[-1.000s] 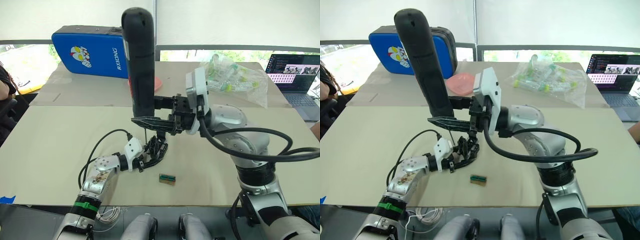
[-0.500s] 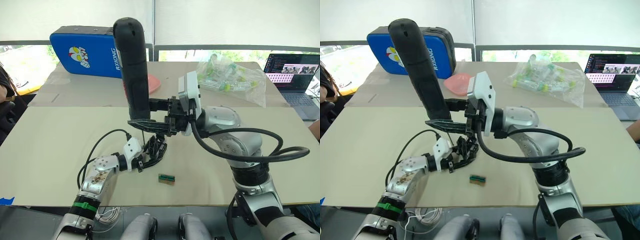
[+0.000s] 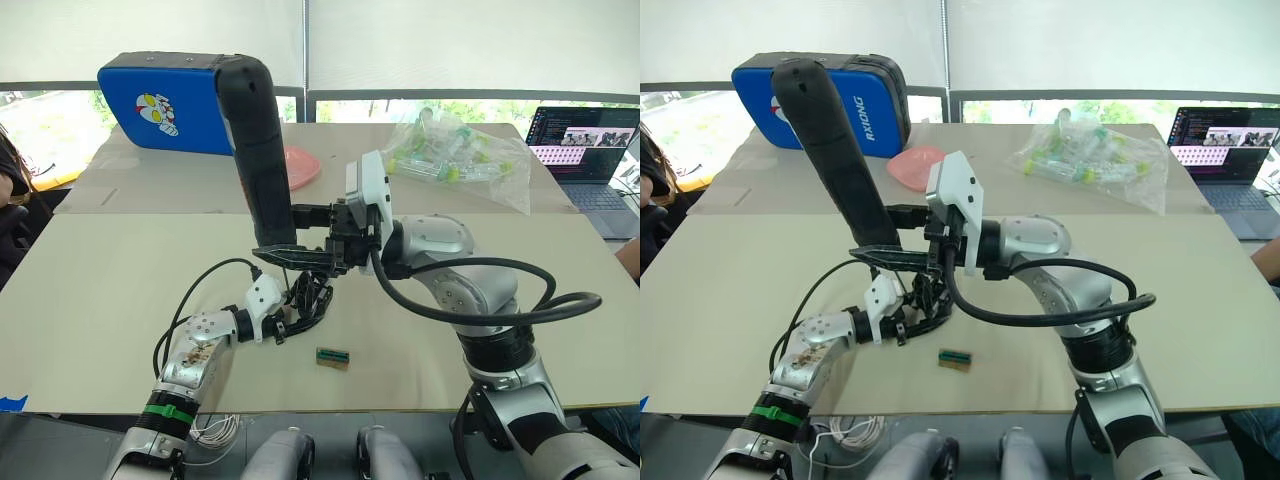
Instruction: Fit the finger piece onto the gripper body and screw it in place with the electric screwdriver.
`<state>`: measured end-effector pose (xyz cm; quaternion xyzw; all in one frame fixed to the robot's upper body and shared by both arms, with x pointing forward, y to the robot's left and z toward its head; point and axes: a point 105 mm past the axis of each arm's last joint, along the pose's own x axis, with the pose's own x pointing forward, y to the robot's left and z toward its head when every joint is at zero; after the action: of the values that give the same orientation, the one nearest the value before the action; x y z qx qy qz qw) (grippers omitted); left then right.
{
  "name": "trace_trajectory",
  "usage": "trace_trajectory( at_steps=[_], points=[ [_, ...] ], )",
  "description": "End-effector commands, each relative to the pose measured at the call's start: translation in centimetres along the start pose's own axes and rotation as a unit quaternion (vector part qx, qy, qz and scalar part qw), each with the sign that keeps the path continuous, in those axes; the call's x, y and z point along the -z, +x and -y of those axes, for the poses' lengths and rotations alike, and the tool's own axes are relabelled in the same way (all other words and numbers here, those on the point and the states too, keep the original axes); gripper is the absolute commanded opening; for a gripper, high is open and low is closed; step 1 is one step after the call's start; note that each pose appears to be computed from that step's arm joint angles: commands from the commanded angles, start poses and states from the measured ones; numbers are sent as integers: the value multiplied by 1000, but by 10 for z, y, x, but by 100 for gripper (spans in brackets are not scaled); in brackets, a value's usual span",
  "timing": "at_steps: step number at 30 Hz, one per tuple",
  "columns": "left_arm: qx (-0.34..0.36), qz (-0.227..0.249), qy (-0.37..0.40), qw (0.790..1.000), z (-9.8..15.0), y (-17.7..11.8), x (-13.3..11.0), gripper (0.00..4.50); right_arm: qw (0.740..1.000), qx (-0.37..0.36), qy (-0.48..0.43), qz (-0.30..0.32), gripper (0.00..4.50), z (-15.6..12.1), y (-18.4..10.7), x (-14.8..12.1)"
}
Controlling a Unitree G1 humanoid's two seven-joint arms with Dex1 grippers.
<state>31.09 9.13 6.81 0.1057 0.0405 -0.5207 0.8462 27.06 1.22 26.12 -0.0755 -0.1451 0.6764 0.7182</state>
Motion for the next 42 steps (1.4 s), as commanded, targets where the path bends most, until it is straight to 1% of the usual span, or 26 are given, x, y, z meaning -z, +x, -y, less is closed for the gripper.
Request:
trace_trajectory(
  at_steps=[1, 23, 42],
  points=[
    [14, -22, -17, 1000, 9, 0, 16, 229, 999, -4, -30, 12, 196, -1, 1, -14],
    [16, -19, -18, 1000, 13, 2, 15, 229, 1000, -6, -21, -6, 196, -2, 2, -3],
    [17, -22, -21, 999, 15, 1, 14, 229, 1000, -6, -4, -10, 196, -2, 1, 1]
  ],
)
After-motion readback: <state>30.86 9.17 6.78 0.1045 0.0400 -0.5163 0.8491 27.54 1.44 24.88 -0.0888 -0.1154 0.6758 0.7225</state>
